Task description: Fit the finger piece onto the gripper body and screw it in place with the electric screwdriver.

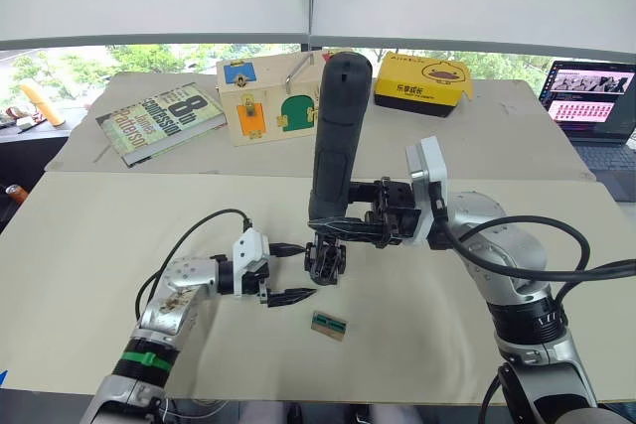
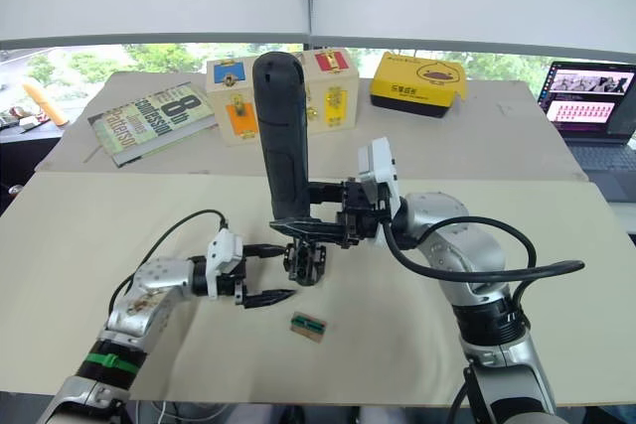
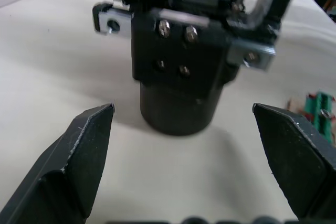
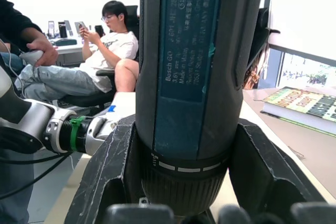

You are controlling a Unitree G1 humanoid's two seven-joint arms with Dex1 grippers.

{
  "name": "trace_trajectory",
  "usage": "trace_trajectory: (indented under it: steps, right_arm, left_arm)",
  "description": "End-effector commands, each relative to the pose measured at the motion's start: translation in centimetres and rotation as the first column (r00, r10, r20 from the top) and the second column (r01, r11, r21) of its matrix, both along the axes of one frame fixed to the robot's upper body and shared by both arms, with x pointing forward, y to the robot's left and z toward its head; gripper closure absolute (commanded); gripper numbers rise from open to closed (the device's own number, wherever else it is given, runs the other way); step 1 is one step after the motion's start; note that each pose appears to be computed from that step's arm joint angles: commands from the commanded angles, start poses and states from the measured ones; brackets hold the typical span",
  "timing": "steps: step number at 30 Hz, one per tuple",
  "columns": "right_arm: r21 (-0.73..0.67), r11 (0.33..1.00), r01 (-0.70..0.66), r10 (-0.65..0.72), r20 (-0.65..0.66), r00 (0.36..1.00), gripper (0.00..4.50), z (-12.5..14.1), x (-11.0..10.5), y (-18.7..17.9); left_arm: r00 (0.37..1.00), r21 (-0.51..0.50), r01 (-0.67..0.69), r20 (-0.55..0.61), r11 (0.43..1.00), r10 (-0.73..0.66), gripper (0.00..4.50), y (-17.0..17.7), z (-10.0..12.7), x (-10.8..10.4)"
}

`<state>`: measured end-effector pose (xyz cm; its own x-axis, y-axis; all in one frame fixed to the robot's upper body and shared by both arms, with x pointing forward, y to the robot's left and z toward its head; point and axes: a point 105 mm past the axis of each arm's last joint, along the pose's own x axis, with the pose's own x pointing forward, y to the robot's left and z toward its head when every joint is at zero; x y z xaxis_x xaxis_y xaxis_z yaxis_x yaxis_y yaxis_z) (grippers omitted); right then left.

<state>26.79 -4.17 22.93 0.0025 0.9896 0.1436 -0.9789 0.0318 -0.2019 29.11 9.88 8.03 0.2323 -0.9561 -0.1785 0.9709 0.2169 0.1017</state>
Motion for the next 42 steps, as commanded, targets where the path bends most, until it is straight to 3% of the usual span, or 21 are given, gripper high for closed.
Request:
trace_trajectory:
  steps: [1, 21, 24, 27, 42]
  right_arm:
    - [0.018, 1.000, -0.002, 0.001, 0.065, 0.998, 2.58, 1.2, -0.5, -0.1]
    - [0.008, 1.000, 0.019, -0.020, 0.058, 0.998, 2.58, 1.0, -0.4, -0.4]
    - [0.005, 1.000, 0.022, -0.022, 0.056, 0.998, 2.58, 0.9, -0.4, -0.4]
    - [-0.001, 1.000, 0.023, -0.023, 0.054, 0.998, 2.58, 0.8, -0.4, -0.4]
    - [-0.081, 0.996, 0.036, -0.033, 0.035, 0.999, 2.58, -1.3, -0.3, 0.5]
  left_arm:
    - [0.999, 0.007, 0.033, 0.016, 0.999, -0.033, 0.00, -0.9, 0.1, 0.2]
    - [0.996, 0.044, 0.078, 0.036, 0.996, -0.079, 0.00, -2.2, -1.1, 1.1]
    - [0.996, 0.046, 0.084, 0.028, 0.995, -0.086, 0.94, -2.4, -1.3, 1.1]
    - [0.995, 0.069, 0.094, 0.028, 0.993, -0.096, 2.22, -2.4, -1.7, 0.8]
    - [0.996, 0.081, 0.083, 0.017, 0.993, -0.085, 2.23, -2.3, -2.1, 0.7]
